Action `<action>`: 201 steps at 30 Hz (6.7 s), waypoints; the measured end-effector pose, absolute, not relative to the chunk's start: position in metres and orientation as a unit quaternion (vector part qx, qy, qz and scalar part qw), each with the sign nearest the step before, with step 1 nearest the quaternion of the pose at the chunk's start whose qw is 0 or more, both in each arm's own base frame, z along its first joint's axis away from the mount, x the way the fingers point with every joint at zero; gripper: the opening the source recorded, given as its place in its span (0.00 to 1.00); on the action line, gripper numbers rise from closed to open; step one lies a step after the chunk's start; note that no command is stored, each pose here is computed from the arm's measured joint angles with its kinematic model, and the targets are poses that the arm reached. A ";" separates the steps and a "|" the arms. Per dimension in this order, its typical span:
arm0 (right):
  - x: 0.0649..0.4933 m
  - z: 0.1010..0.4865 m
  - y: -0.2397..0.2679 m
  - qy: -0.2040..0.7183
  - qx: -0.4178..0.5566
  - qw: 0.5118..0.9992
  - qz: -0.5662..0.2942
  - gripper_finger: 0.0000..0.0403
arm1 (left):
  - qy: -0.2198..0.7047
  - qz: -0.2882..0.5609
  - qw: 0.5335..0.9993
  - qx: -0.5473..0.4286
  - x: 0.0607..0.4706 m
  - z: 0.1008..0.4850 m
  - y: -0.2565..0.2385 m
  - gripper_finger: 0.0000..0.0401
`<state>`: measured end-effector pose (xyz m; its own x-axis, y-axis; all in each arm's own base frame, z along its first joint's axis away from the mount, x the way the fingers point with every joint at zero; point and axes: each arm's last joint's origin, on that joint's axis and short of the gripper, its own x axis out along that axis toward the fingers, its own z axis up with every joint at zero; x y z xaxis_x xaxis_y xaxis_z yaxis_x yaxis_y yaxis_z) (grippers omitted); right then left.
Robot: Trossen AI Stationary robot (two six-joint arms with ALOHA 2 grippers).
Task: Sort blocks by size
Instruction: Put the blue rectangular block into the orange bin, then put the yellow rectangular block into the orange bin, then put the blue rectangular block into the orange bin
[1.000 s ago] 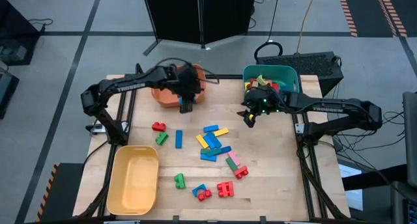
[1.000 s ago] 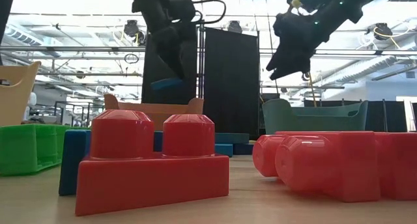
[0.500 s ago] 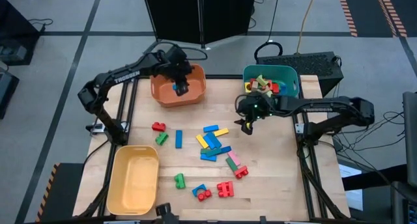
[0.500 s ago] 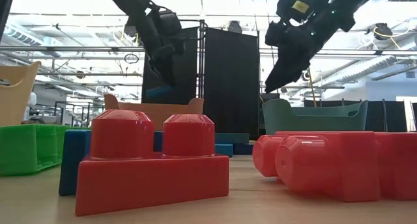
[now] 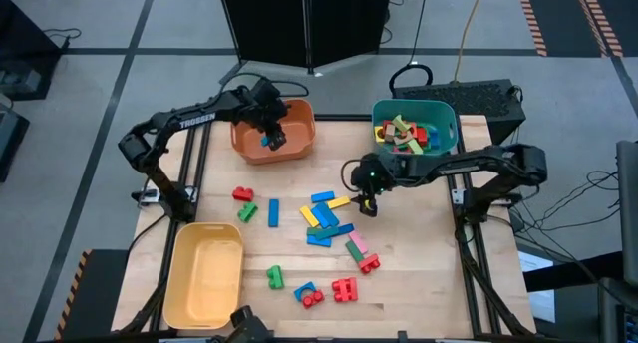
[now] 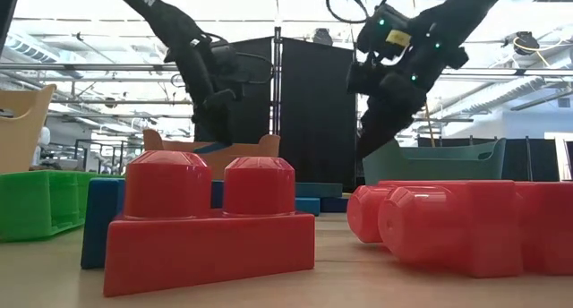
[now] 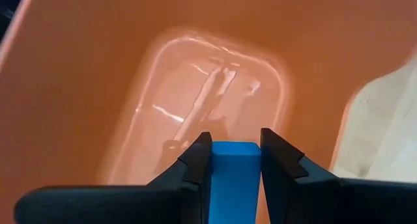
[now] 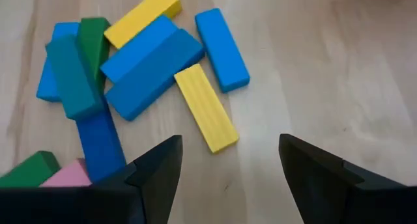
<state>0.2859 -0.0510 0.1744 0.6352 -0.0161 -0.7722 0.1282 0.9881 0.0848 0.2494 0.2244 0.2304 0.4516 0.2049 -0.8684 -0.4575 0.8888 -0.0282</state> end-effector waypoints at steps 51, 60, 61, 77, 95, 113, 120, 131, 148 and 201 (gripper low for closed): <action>0.334 0.193 -0.060 0.429 0.006 0.901 -0.072 0.23 | 0.367 0.112 0.870 -0.309 0.272 0.236 0.208 0.41; 0.324 0.226 -0.075 0.375 -0.060 0.906 -0.186 0.22 | 0.248 0.048 0.864 -0.437 0.300 0.257 0.197 0.41; 0.324 0.226 -0.077 0.373 -0.059 0.906 -0.189 0.22 | 0.239 0.041 0.861 -0.446 0.303 0.259 0.196 0.41; 0.331 0.248 -0.088 0.325 -0.064 0.915 -0.228 0.22 | 0.238 0.029 0.848 -0.472 0.317 0.262 0.177 0.41; 0.326 0.251 -0.095 0.364 -0.055 0.893 -0.260 0.23 | 0.216 0.084 0.856 -0.462 0.312 0.263 0.189 0.41; 0.335 0.262 -0.094 0.300 -0.063 0.923 -0.234 0.23 | 0.225 0.086 0.852 -0.465 0.313 0.261 0.186 0.41; 0.337 0.264 -0.095 0.283 -0.064 0.927 -0.236 0.23 | 0.234 0.068 0.854 -0.459 0.320 0.261 0.174 0.41; 0.337 0.266 -0.094 0.282 -0.071 0.927 -0.235 0.23 | 0.216 0.074 0.858 -0.460 0.322 0.264 0.174 0.25; 0.336 0.264 -0.095 0.278 -0.017 0.926 -0.257 0.38 | 0.204 0.099 0.859 -0.458 0.315 0.264 0.188 0.08; 0.375 0.140 -0.075 0.445 -0.162 0.880 0.042 0.49 | 0.452 0.319 0.781 -0.292 0.247 0.225 0.219 0.36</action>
